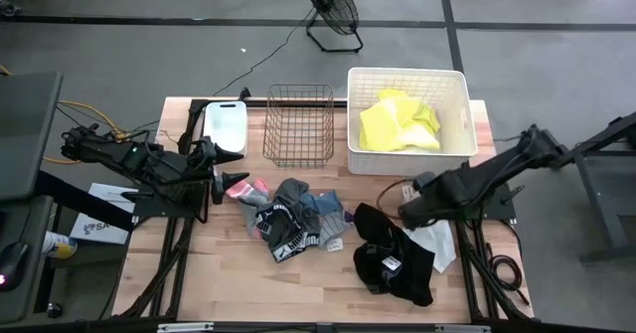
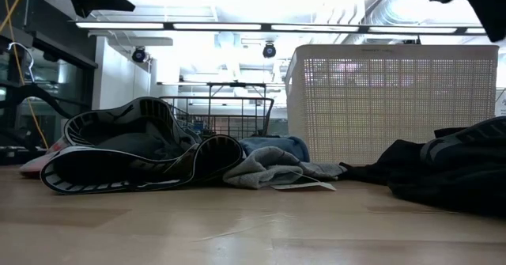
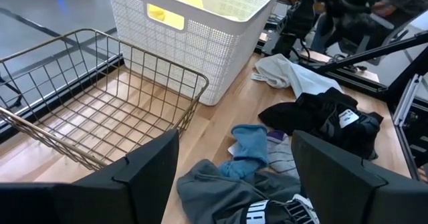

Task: Pick & Place Cloths
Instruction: Put the white underwear into the gold wire basket

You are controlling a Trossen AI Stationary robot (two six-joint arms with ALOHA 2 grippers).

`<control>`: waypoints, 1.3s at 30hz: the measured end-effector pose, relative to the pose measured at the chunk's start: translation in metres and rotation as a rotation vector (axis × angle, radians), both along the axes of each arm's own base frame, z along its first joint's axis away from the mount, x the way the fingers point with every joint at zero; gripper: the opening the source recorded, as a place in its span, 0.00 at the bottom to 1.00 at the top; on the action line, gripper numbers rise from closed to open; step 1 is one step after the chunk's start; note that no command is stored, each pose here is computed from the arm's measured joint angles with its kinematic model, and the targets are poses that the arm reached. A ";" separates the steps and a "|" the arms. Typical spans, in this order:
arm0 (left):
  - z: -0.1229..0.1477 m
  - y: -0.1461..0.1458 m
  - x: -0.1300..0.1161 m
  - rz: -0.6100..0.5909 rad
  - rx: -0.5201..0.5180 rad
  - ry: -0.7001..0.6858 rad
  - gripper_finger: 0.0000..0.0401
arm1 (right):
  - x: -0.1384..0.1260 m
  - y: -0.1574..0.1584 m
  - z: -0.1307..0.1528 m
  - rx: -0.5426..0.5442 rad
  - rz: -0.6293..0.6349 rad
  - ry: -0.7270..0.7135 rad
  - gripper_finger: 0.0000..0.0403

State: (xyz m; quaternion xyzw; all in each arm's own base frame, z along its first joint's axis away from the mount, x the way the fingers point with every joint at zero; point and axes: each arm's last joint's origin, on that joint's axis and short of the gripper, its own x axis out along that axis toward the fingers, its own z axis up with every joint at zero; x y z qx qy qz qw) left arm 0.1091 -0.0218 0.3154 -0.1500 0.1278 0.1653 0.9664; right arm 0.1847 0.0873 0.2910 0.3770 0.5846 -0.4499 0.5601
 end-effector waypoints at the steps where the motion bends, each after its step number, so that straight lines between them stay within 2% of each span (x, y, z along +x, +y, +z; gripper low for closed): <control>1: 0.000 0.000 0.000 -0.001 0.003 0.001 0.71 | 0.000 0.002 -0.006 0.003 -0.004 0.018 0.51; 7: 0.000 0.000 0.000 -0.001 0.005 0.002 0.71 | -0.010 0.011 -0.043 0.026 -0.050 0.088 0.55; 15: 0.000 0.000 0.000 -0.001 0.005 0.001 0.71 | -0.018 0.009 -0.085 -0.006 -0.110 0.081 0.78; 19: 0.000 0.000 0.000 -0.001 0.005 0.001 0.71 | -0.023 0.005 -0.102 -0.042 -0.173 0.080 0.85; 23: 0.000 0.000 0.000 0.000 0.005 0.001 0.71 | -0.030 0.001 -0.118 -0.069 -0.241 0.092 0.86; 27: 0.000 0.000 0.000 0.000 0.005 0.001 0.71 | -0.032 -0.002 -0.135 -0.073 -0.299 0.026 0.85; 33: 0.000 0.000 0.000 0.000 0.005 0.001 0.71 | -0.036 -0.004 -0.163 -0.005 -0.367 -0.080 0.84; 39: 0.000 0.000 0.000 0.000 0.003 0.000 0.71 | -0.037 -0.005 -0.166 -0.004 -0.373 -0.090 0.79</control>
